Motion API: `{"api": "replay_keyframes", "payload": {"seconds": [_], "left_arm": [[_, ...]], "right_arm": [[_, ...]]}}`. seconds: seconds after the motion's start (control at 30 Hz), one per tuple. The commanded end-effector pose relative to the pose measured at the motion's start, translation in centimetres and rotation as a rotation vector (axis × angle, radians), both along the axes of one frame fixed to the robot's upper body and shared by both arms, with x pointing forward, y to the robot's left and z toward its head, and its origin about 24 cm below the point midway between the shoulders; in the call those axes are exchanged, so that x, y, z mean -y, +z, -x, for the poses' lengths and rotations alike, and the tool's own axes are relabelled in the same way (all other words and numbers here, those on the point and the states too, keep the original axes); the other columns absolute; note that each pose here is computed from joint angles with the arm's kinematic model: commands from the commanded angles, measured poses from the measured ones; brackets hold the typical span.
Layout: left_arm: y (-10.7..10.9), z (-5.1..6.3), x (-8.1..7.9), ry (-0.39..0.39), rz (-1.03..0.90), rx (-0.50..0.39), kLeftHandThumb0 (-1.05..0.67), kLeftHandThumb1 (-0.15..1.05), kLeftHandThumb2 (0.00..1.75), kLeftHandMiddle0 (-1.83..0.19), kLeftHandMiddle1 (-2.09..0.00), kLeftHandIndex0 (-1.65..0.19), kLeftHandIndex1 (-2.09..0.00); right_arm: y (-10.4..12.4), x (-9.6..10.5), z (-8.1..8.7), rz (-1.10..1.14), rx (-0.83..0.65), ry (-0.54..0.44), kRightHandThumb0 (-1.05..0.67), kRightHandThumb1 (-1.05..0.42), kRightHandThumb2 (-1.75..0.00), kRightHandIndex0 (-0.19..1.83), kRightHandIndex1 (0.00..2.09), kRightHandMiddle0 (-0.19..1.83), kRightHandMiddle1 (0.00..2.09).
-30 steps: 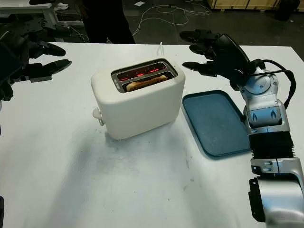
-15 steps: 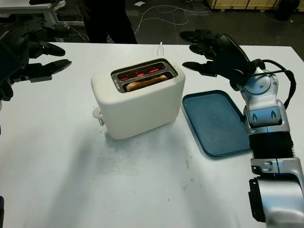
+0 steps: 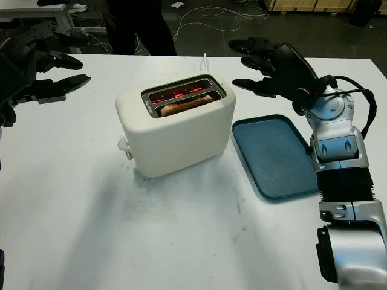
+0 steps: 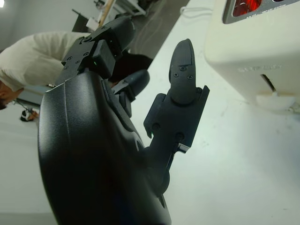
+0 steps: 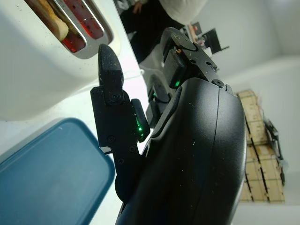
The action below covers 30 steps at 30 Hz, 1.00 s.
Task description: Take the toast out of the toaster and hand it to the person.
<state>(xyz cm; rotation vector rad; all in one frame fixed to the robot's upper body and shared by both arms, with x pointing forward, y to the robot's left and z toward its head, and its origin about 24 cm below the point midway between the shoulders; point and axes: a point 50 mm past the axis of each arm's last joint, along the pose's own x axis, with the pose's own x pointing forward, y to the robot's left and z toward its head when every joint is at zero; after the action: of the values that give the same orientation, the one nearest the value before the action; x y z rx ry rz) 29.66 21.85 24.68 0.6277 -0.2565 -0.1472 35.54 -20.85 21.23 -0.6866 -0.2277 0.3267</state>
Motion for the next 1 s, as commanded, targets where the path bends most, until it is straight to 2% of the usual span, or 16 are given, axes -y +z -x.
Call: {"api": "replay_keyframes", "payload": {"seconds": [0.0, 0.97], "left_arm": [[0.28, 0.04, 0.21, -0.009, -0.018, 0.016, -0.31, 0.74, 0.45, -0.11, -1.15, -0.23, -0.79], [0.06, 0.05, 0.14, -0.011, 0.012, -0.002, -0.30, 0.75, 0.44, -0.10, -1.14, -0.21, -0.79]], "right_arm": [[0.24, -0.06, 0.07, -0.001, 0.015, 0.004, -0.30, -0.92, -0.13, 0.42, 0.03, 0.43, 0.00], [0.13, 0.01, 0.05, 0.005, 0.009, -0.013, -0.33, -0.92, -0.12, 0.45, 0.02, 0.44, 0.01]]}}
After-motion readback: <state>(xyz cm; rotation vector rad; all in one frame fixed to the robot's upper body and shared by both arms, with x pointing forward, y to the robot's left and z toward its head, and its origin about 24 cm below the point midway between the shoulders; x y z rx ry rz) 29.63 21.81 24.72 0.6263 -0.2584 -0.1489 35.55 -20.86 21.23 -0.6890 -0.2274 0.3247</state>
